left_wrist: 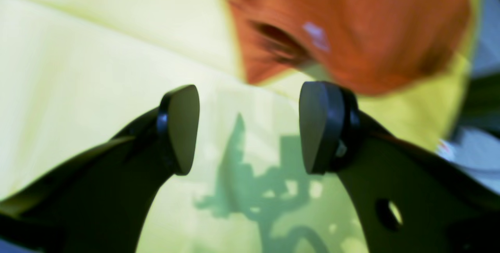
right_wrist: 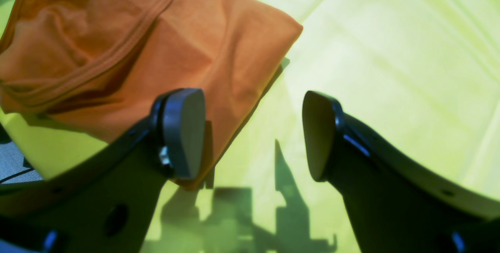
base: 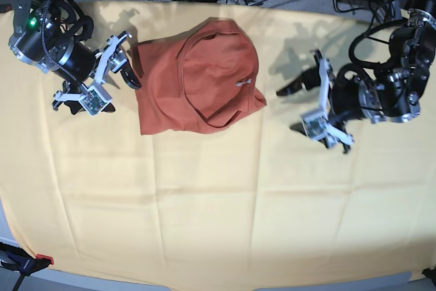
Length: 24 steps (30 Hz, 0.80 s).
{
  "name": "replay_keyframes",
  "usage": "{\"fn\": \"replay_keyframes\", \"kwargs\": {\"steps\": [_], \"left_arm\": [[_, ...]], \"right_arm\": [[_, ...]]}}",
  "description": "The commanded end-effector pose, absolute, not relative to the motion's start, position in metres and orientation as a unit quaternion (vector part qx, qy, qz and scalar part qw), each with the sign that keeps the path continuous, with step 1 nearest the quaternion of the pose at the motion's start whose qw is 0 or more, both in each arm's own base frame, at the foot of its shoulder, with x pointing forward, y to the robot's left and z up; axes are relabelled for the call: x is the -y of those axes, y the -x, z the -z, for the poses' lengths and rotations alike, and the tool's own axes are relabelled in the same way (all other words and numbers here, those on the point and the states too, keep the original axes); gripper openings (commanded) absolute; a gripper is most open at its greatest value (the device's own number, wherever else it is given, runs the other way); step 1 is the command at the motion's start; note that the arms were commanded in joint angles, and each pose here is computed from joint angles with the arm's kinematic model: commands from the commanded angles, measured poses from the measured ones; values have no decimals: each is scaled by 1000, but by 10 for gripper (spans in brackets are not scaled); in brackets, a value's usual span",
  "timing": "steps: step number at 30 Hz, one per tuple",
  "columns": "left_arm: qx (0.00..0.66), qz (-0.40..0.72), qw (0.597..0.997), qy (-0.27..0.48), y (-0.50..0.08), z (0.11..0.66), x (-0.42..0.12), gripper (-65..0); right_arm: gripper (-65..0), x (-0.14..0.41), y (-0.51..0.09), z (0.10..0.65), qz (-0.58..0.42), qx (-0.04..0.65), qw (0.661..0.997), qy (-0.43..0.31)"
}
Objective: Fold the T-shirt properly
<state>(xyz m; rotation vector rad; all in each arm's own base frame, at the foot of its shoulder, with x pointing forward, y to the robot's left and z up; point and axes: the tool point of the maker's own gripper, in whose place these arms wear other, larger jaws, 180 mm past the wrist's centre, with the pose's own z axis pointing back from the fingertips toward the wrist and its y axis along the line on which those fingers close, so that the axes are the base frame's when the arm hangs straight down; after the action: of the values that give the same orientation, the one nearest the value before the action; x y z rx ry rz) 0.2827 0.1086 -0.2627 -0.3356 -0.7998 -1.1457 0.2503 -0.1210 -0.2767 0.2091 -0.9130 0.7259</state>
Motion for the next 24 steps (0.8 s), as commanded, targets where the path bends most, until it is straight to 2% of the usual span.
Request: {"fn": "replay_keyframes", "kwargs": {"steps": [1,5,9,12,18,24], "left_arm": [[383,528,746,137,-290,250,-114,-240],[362,554,739,130,-284,263,-118,-240],[342,550,750,134,-281,281,-122,-240],[345,560,743,123,-284,295,-121,-241],[335,615,704,117,-273,327,-102,-241],[343,647,671,120,-271,332,-76,-241]], "right_arm": [[-236,119,-254,264,-343,452,817,-101],[-237,118,-255,262,-341,456,815,-104],[-237,118,-255,262,-341,456,815,-104],[-237,118,-255,262,-341,456,815,-104],[-237,118,-255,263,-341,456,815,-104],[-237,118,-255,263,-338,456,817,-104]]}}
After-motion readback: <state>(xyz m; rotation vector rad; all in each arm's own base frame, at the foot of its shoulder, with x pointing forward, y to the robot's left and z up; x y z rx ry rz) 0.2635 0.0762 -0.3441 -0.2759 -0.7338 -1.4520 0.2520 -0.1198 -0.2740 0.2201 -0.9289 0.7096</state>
